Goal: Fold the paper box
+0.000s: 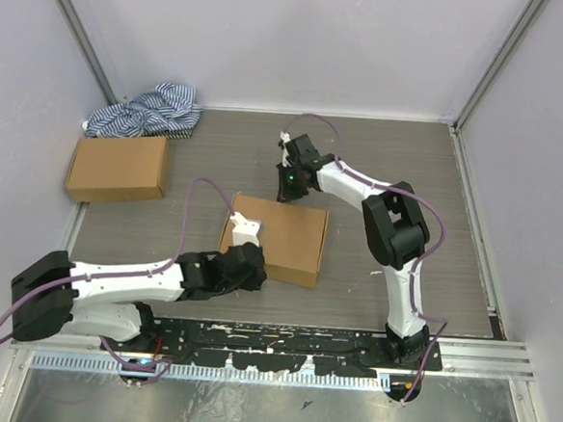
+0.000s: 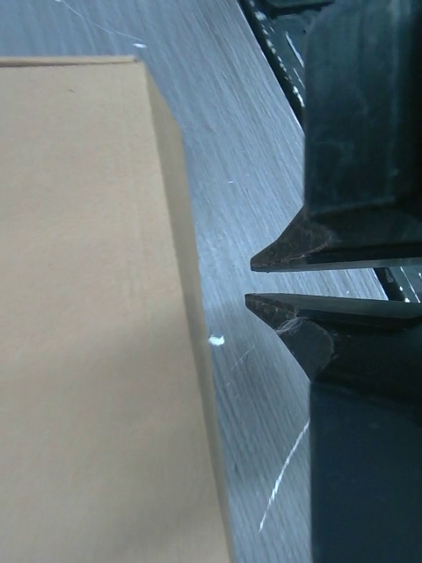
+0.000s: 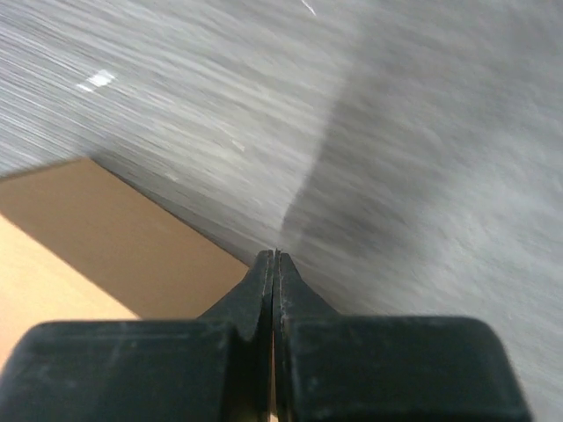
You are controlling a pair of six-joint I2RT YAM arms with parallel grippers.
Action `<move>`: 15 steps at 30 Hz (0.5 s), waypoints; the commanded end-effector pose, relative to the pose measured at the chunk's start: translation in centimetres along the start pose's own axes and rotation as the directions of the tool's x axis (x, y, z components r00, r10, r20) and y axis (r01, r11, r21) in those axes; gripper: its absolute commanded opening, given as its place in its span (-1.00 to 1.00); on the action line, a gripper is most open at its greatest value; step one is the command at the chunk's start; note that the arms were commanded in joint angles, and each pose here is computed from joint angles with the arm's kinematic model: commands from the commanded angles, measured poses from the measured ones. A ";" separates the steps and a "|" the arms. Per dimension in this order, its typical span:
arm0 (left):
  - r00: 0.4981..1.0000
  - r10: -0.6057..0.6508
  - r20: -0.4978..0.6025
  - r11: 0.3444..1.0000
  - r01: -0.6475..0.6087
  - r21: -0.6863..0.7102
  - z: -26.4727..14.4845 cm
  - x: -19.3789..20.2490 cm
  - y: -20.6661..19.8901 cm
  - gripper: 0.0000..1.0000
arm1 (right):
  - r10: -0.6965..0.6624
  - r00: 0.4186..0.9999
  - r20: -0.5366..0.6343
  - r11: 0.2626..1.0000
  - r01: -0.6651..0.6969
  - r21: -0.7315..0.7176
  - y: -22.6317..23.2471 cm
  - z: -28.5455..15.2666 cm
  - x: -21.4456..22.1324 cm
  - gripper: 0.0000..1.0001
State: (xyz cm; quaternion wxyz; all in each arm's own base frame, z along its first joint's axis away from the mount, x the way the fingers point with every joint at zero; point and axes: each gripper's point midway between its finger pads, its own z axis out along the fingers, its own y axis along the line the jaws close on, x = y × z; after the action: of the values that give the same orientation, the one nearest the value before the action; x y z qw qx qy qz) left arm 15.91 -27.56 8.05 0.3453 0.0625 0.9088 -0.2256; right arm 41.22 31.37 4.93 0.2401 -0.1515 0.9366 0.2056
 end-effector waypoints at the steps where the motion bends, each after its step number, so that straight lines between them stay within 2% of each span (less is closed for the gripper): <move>1: 0.995 0.085 -0.053 0.993 -0.080 0.086 0.9 1.4 -4.2 -0.56 | 0.201 0.973 0.117 0.976 -0.209 0.059 -4.8 -4.2 -1.0 -0.98; 5: 0.983 0.161 -0.087 0.984 -0.152 0.097 2.5 3.7 -6.8 -0.57 | 0.283 0.953 0.109 0.950 -0.294 0.103 -8.6 -5.5 1.5 -0.98; 15: 0.981 0.176 -0.080 0.980 -0.167 0.112 6.6 5.0 -10.2 -0.61 | 0.296 0.954 0.040 0.946 -0.299 0.125 -9.2 -5.6 5.2 -0.98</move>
State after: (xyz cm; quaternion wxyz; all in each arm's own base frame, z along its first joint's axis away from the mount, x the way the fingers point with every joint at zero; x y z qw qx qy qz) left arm 12.36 -37.26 3.22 0.2945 0.1766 0.9143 -0.2150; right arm 38.07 18.85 2.03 0.2033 0.0162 0.9661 0.1584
